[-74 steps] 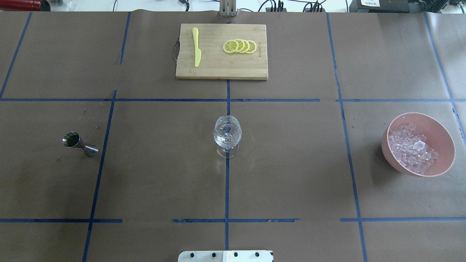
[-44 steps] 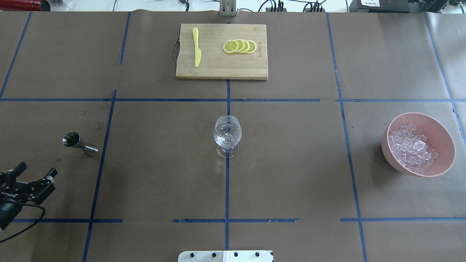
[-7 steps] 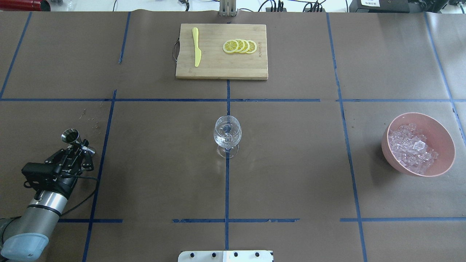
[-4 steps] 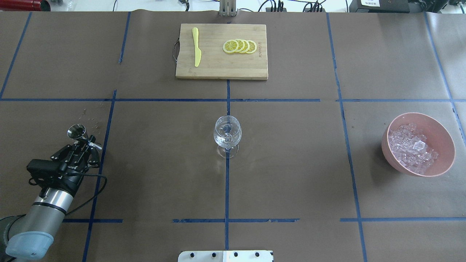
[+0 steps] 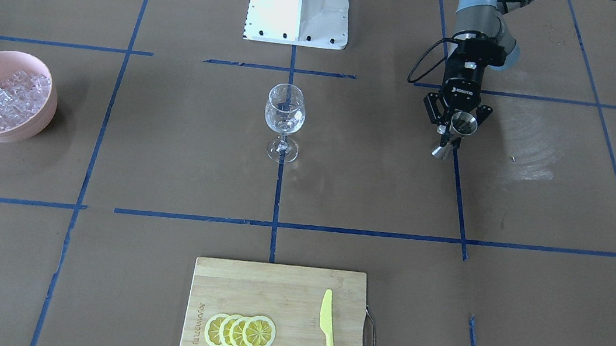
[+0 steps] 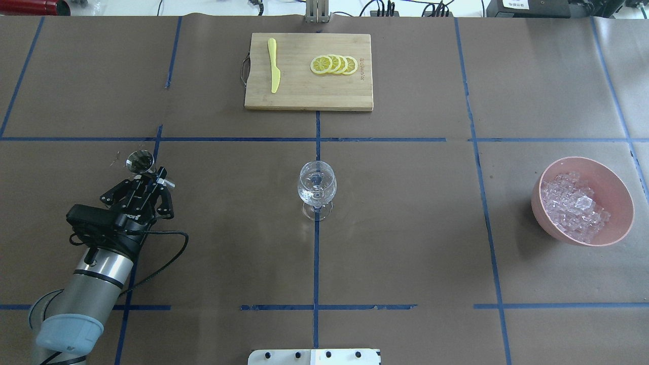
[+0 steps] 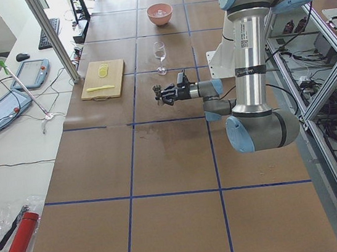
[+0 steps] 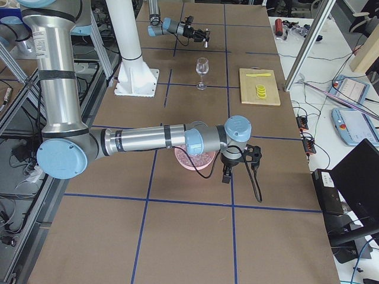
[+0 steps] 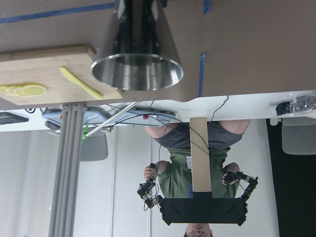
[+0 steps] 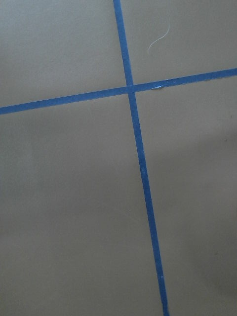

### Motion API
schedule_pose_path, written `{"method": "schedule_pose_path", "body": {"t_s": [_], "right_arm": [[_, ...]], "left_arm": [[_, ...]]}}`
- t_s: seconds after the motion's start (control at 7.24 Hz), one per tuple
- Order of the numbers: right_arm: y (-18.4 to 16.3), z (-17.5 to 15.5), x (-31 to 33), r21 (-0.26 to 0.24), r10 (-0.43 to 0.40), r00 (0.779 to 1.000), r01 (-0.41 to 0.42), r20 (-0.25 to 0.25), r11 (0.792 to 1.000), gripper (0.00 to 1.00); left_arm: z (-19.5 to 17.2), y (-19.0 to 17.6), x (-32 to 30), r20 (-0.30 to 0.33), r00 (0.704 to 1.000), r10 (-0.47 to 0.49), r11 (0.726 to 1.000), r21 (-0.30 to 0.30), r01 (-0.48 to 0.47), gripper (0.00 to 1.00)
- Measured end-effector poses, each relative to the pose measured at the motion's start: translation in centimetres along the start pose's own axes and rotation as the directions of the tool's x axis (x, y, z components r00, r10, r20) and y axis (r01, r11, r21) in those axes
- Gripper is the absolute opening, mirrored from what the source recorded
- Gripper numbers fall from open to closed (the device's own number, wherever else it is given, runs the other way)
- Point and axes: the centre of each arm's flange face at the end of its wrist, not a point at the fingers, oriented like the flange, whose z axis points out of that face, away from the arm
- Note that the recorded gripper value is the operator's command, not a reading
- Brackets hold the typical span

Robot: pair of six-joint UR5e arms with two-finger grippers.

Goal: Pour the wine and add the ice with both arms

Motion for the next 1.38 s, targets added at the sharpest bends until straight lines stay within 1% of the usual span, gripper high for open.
{"method": "schedule_pose_path", "body": {"t_s": [0.14, 0.28, 0.41, 0.55, 0.69, 0.83, 0.97, 1.24, 1.38], "right_arm": [[0.0, 0.0, 0.0, 0.000, -0.001, 1.000, 0.001, 0.000, 1.000, 1.00], [0.0, 0.0, 0.0, 0.000, 0.000, 1.000, 0.000, 0.000, 1.000, 1.00], [0.0, 0.0, 0.0, 0.000, 0.001, 1.000, -0.001, 0.000, 1.000, 1.00], [0.0, 0.1, 0.0, -0.001, 0.002, 1.000, -0.002, 0.000, 1.000, 1.00], [0.0, 0.1, 0.1, -0.002, 0.004, 1.000, -0.004, -0.001, 1.000, 1.00], [0.0, 0.2, 0.2, -0.003, 0.005, 1.000, -0.005, -0.002, 1.000, 1.00], [0.0, 0.2, 0.3, -0.005, 0.007, 1.000, -0.007, -0.002, 1.000, 1.00], [0.1, 0.4, 0.5, -0.008, 0.011, 1.000, -0.011, -0.003, 1.000, 1.00], [0.1, 0.5, 0.6, -0.009, 0.012, 1.000, -0.012, -0.004, 1.000, 1.00]], "left_arm": [[0.3, -1.7, 2.7, -0.018, 1.000, 0.023, 1.000, 0.020, -0.023, 0.00], [0.6, -3.1, 5.0, -0.031, 0.996, 0.081, 0.996, 0.039, -0.080, 0.00], [0.7, -4.1, 6.8, -0.040, 0.986, 0.162, 0.986, 0.054, -0.159, 0.00], [0.7, -4.8, 8.5, -0.051, 0.968, 0.248, 0.968, 0.064, -0.244, 0.00], [0.8, -5.3, 10.3, -0.081, 0.949, 0.304, 0.952, 0.062, -0.299, 0.00], [0.9, -5.3, 12.2, -0.133, 0.931, 0.341, 0.940, 0.044, -0.338, 0.00], [1.0, -5.4, 14.1, -0.193, 0.914, 0.356, 0.933, 0.025, -0.358, 0.00], [0.9, -5.1, 16.1, -0.315, 0.881, 0.353, 0.927, -0.007, -0.374, 0.00], [0.8, -5.4, 16.7, -0.353, 0.855, 0.379, 0.911, -0.020, -0.412, 0.00]]}}
